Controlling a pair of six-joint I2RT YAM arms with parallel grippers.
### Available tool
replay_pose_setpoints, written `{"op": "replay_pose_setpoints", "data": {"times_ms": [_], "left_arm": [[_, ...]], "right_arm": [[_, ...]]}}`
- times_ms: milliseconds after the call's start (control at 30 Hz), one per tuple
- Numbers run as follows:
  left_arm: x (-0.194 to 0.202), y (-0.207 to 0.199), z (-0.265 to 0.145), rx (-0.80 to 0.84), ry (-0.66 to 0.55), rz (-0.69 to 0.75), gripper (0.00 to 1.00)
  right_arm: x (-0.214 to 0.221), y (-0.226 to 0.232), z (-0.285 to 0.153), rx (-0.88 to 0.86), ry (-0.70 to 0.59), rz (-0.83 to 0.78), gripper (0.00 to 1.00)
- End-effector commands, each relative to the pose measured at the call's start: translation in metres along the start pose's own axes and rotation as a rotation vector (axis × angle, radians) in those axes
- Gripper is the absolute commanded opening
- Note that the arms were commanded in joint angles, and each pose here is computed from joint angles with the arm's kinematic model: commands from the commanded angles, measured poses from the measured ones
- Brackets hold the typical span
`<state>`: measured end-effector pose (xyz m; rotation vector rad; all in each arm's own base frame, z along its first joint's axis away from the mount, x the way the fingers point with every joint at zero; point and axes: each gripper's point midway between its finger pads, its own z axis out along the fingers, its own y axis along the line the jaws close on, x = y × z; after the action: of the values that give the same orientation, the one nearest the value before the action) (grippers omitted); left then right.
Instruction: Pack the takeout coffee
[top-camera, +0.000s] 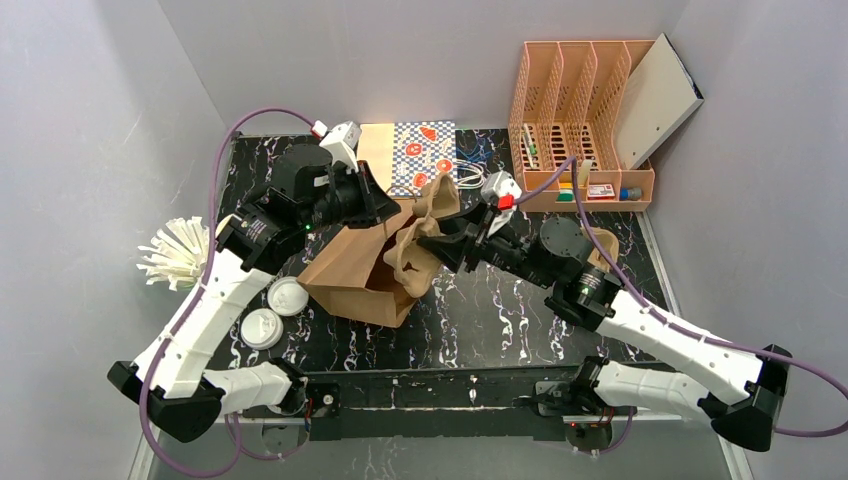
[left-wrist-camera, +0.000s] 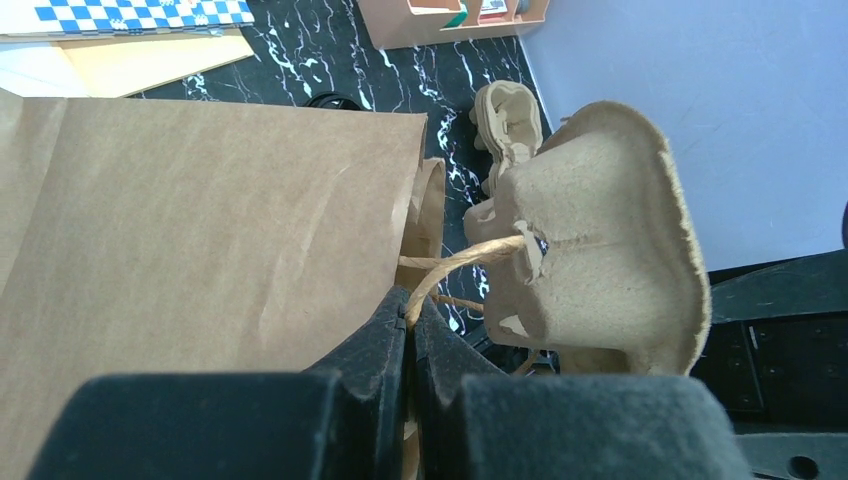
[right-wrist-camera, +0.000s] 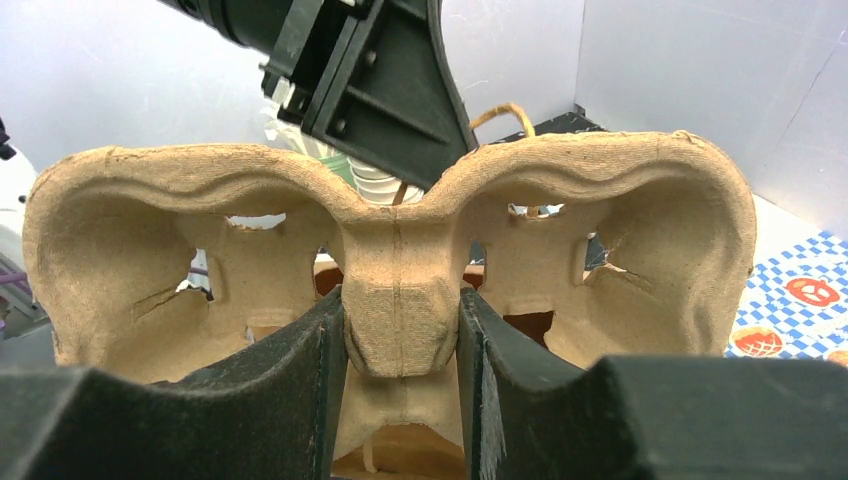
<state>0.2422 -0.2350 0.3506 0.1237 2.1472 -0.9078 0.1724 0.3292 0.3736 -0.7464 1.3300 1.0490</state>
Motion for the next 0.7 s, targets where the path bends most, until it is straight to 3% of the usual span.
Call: {"op": "replay_pose_setpoints", "data": {"times_ms": [0,433,667], "left_arm": [[-0.016,-0.009,-0.021,0.011,-0.067,0.014,0.00],[-0.016,-0.008,-0.015,0.005,-0.062,0.009,0.00],[-0.023,-0.012,-0.023,0.010,-0.088,0.017,0.00]], "right_arm": [[-0.018,0.012,-0.009,-0.044,-0.078,0.038,0.21],[0.013,0.065,-0.012,-0.303,0.132,0.292,0.20],[0.031,0.073,0.002,-0.328,0.241,0.446,0.19]]}}
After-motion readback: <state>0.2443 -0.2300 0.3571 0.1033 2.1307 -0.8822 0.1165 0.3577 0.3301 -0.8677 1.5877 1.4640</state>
